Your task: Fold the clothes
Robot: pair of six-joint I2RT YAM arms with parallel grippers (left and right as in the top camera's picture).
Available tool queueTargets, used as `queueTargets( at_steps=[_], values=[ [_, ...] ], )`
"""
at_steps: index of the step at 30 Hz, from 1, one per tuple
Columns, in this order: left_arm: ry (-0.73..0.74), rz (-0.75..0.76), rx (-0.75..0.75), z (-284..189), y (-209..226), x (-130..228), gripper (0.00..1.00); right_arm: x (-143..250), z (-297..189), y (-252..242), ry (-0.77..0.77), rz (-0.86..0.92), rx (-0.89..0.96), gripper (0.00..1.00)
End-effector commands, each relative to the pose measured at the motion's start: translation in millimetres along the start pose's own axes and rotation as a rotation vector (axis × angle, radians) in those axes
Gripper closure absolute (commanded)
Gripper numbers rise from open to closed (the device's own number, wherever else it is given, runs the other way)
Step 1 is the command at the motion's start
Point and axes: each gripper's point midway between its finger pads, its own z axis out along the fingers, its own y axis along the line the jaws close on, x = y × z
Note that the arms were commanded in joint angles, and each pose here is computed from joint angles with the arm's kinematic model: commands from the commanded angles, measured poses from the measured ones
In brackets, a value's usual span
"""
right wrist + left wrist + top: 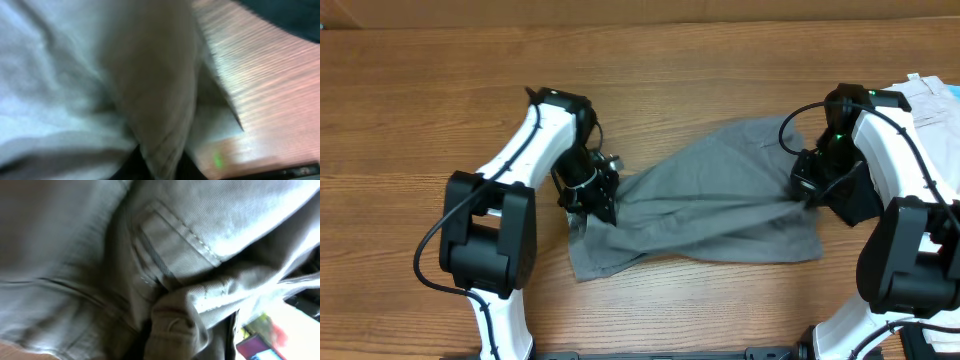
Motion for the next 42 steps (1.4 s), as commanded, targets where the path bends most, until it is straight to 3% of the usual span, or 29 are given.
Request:
queueTargets(
  at_steps=[1, 5, 12, 17, 21, 32, 42],
  values=[
    [0.032, 0.036, -0.028, 6.4, -5.3, 12.7, 0.3, 0.7, -9.6, -19.0, -0.028, 0.035, 0.053, 0.0],
    [0.047, 0.036, -0.095, 7.8, 2.5, 15.7, 0.2, 4.3, -9.7, -21.2, -0.013, 0.039, 0.058, 0.0],
    [-0.071, 0.002, -0.168, -31.1, 9.3, -1.2, 0.21, -10.5, -31.1, -11.5, -0.09, 0.033, 0.014, 0.0],
    [-0.267, 0.078, -0.216, -83.8, -10.9, -13.5, 0.23, -19.9, -60.5, -4.0, -0.173, 0.024, -0.025, 0.0],
    [-0.32, 0.094, -0.213, -92.5, -18.8, -15.6, 0.23, -21.3, -69.5, 7.2, -0.193, -0.02, -0.086, 0.0],
    [-0.009, 0.132, -0.05, -5.8, -28.9, 25.5, 0.28, -20.7, -69.5, 11.4, -0.19, -0.07, -0.106, 0.0],
    [0.197, 0.172, -0.022, 63.0, -23.8, 69.3, 0.64, -21.3, -69.6, 11.7, -0.193, -0.071, -0.107, 0.0]
  ],
)
